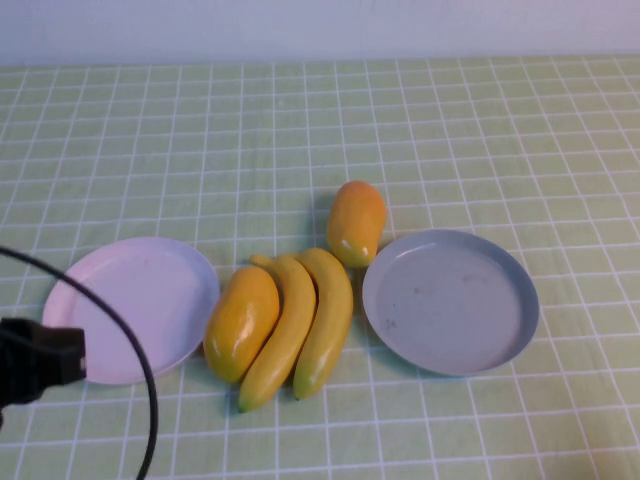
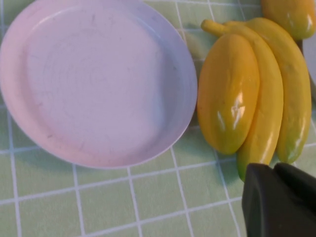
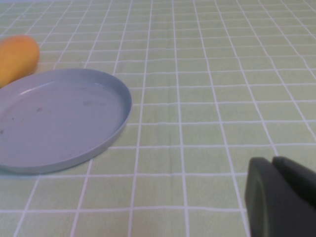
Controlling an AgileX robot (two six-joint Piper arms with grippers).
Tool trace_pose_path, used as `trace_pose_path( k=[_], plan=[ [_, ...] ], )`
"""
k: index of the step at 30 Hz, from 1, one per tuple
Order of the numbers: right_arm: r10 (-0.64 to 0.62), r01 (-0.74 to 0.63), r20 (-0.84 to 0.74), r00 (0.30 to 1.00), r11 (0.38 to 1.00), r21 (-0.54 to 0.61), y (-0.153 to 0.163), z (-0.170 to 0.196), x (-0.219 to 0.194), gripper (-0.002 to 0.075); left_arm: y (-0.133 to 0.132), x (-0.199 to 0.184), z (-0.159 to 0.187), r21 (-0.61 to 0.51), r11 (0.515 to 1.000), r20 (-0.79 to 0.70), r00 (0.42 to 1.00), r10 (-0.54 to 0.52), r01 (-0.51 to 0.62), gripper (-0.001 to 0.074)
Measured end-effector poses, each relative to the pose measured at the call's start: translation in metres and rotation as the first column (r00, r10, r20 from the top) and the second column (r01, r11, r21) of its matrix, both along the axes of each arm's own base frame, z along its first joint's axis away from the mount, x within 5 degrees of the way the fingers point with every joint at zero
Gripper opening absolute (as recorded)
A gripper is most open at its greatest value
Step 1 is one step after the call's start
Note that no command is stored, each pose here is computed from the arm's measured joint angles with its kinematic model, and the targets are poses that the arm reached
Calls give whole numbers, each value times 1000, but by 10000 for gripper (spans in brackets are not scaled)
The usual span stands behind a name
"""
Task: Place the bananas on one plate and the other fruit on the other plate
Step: Put one type of fruit in the left plate
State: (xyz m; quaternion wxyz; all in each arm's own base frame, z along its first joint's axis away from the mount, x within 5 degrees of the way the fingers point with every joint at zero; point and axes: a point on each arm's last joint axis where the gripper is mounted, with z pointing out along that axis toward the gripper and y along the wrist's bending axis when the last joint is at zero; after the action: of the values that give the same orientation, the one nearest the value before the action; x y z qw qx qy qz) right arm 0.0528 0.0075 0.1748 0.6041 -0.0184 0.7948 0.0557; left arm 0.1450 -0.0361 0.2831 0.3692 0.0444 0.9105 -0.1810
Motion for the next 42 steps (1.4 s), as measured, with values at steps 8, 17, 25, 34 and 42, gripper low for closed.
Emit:
trace_pose_path(
  k=[8,17,25,34,42],
  plan=[
    [0,0,0,1000,1000,0,0,0,0,-15,-19,70,13,53,990,-157,980,-120,129,-2],
    [0,0,0,1000,1000,2,0,0,0,-15,-97,118,1,248,884,-353,887,-299,397,-2],
    [0,0,0,1000,1000,4,0,0,0,-15,-118,151,-4,313,828,-426,848,-316,466,196],
    [0,0,0,1000,1000,4,0,0,0,-15,-130,178,-39,327,817,-443,841,-311,475,666],
    [0,0,0,1000,1000,4,0,0,0,-15,-135,189,-67,328,813,-467,831,-304,481,668]
  ],
)
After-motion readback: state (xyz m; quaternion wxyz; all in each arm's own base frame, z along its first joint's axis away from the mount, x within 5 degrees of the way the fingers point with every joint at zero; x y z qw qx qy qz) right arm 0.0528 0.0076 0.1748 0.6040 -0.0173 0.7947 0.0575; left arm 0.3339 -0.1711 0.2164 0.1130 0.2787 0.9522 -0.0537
